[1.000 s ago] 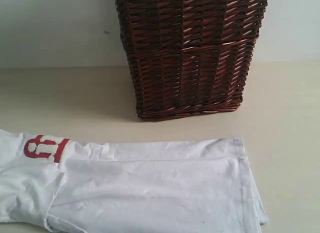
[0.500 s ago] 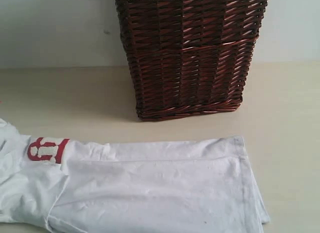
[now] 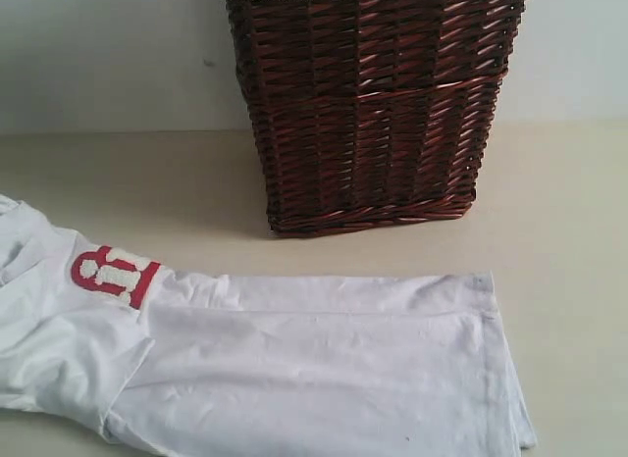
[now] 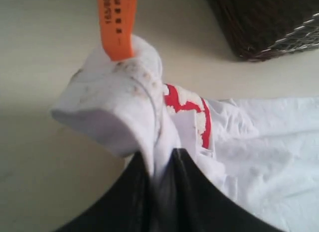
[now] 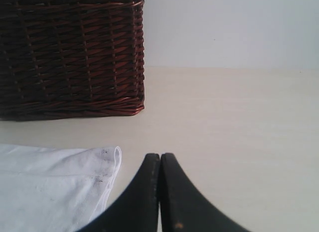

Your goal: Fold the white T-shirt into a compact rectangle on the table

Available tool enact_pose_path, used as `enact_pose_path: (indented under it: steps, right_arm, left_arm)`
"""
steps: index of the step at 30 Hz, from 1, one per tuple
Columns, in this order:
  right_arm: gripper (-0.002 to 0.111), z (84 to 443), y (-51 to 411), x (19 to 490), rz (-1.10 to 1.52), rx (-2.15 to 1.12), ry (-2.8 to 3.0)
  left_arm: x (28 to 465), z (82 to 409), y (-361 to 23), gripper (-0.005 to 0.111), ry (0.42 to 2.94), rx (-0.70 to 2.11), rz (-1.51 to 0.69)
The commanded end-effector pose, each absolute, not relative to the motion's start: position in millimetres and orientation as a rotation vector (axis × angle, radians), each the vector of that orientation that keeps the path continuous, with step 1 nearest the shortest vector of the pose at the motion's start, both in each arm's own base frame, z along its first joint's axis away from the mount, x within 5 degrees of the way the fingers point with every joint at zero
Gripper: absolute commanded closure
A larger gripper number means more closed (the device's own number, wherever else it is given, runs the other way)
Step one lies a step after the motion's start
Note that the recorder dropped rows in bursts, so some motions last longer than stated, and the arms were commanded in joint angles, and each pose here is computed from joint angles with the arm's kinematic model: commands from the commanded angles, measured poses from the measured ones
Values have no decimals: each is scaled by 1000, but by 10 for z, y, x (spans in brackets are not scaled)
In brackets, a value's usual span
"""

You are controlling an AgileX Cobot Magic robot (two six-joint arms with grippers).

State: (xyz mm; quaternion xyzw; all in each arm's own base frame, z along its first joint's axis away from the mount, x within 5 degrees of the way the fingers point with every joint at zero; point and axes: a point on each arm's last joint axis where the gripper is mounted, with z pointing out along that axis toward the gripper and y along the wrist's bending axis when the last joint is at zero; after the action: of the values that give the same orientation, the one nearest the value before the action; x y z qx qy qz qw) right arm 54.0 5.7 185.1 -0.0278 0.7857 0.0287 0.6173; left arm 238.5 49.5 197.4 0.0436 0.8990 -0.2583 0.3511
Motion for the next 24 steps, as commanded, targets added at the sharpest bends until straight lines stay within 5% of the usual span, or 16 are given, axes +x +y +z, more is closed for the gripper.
enact_pose_path:
  steps: [1, 11, 24]
  right_arm:
    - [108, 1851, 55, 540, 63, -64, 1793]
    - [108, 1851, 55, 540, 63, -64, 1793]
    - [108, 1851, 55, 540, 63, -64, 1793]
  left_arm:
    - [2350, 1974, 487, 107, 2345, 206, -636]
    - [2188, 1646, 464, 107, 2434, 323, -565]
    - [2199, 1976, 328, 107, 2206, 337, -668]
